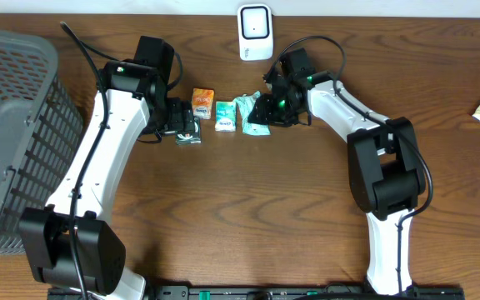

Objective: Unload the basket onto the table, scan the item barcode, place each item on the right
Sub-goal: 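Lift the green pouch and move it right of the items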

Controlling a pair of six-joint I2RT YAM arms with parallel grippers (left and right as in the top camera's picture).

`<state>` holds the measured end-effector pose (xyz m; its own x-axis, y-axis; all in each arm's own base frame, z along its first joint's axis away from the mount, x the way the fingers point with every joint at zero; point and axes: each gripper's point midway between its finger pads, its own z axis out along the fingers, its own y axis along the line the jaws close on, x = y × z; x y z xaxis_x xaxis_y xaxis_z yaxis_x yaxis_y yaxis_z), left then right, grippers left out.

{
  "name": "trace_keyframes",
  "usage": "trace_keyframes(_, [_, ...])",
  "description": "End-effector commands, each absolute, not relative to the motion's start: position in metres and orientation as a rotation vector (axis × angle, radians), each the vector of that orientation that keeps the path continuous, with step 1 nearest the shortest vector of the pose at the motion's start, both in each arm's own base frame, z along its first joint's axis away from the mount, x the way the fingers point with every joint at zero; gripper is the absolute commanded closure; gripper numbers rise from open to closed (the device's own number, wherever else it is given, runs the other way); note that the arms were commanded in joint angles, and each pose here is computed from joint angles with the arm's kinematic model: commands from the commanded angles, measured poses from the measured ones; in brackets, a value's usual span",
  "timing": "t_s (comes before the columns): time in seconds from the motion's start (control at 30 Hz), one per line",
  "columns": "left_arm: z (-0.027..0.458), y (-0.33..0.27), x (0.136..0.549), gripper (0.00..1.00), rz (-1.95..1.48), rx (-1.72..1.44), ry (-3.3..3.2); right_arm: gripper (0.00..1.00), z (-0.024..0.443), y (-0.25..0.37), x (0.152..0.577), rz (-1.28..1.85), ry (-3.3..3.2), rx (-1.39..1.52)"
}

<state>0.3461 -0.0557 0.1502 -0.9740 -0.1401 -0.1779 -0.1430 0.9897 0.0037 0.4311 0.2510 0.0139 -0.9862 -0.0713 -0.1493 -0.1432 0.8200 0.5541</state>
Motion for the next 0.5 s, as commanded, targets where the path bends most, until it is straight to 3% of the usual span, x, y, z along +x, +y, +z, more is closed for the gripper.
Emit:
trace_keyframes(0.0, [0.155,-0.053,0.349,0.02,0.034,-0.212,2.941,0.71,-0.011,0.259,0.416,0.973,2.931,-0.224])
trace_keyframes(0.07, [0.155,-0.053,0.349,0.02,0.034,-0.212,2.941,0.82,-0.013,0.258,0.414,0.973,2.935,-0.238])
trace_keyframes(0.27, [0.155,-0.053,0.349,0.02,0.034,-0.212,2.941,0.85,0.005,0.254,0.412,0.95,2.924,-0.302])
trace_keyframes(0.47, [0.155,-0.053,0.349,0.02,0.034,-0.212,2.941,0.87,0.036,0.232,0.422,0.639,2.898,-0.357])
